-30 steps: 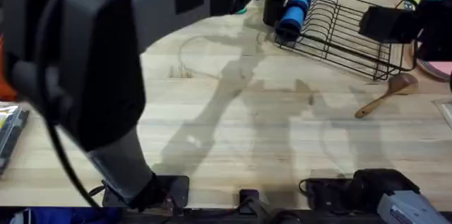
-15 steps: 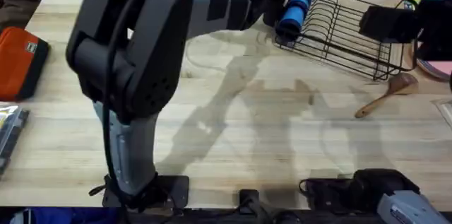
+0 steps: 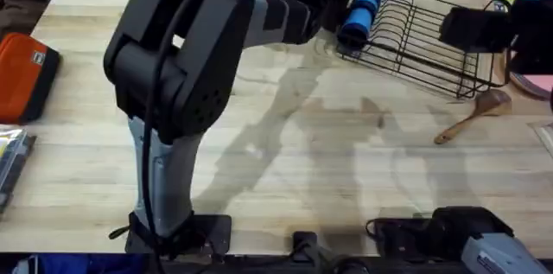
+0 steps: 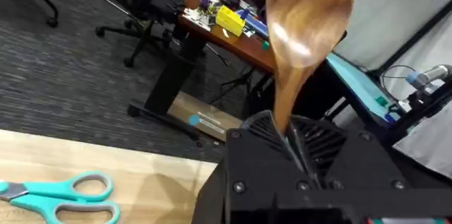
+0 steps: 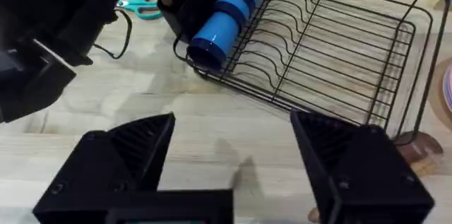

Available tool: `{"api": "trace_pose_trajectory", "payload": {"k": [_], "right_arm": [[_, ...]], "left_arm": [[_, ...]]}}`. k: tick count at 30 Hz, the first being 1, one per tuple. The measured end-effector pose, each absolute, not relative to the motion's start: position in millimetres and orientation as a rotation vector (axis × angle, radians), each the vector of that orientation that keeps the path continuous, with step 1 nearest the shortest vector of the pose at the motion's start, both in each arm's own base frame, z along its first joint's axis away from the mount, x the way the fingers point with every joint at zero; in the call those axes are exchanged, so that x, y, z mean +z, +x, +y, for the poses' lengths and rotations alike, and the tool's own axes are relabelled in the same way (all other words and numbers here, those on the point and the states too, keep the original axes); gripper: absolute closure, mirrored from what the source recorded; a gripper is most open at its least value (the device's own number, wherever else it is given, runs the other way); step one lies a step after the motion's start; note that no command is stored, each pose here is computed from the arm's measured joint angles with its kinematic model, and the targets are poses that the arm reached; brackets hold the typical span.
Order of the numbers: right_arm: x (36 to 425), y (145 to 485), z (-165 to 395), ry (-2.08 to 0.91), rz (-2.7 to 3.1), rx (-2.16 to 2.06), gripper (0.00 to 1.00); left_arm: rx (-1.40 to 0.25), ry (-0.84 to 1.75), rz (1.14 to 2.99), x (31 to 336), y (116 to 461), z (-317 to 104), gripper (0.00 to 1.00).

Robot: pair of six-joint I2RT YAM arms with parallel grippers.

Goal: Pick up the spoon on the table one by one and put them onto the rack

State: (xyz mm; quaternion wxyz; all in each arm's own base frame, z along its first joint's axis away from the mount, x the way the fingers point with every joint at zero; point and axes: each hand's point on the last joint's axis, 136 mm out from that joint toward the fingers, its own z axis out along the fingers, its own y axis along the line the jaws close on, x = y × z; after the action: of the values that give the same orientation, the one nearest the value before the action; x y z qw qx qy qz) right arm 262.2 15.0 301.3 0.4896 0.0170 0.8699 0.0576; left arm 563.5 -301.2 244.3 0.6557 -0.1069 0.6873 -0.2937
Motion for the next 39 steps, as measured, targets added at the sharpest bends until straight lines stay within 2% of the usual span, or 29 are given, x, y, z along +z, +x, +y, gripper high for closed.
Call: {"api": "trace_pose_trajectory", "payload": {"k": [19, 29, 39], "right_arm": [[301, 262, 15, 0.041, 2.113, 0.14, 0.008], [301, 262, 15, 0.041, 2.113, 0.14, 0.008], [301, 262, 15, 0.041, 2.113, 0.14, 0.008]], "left_arm": [[-0.646, -0.219, 1.636, 224, 563, -305, 0.956], [-0.624, -0.044, 1.772, 188, 555, -323, 0.956], [-0.535, 0.083, 1.848, 168, 550, -325, 0.956]]}}
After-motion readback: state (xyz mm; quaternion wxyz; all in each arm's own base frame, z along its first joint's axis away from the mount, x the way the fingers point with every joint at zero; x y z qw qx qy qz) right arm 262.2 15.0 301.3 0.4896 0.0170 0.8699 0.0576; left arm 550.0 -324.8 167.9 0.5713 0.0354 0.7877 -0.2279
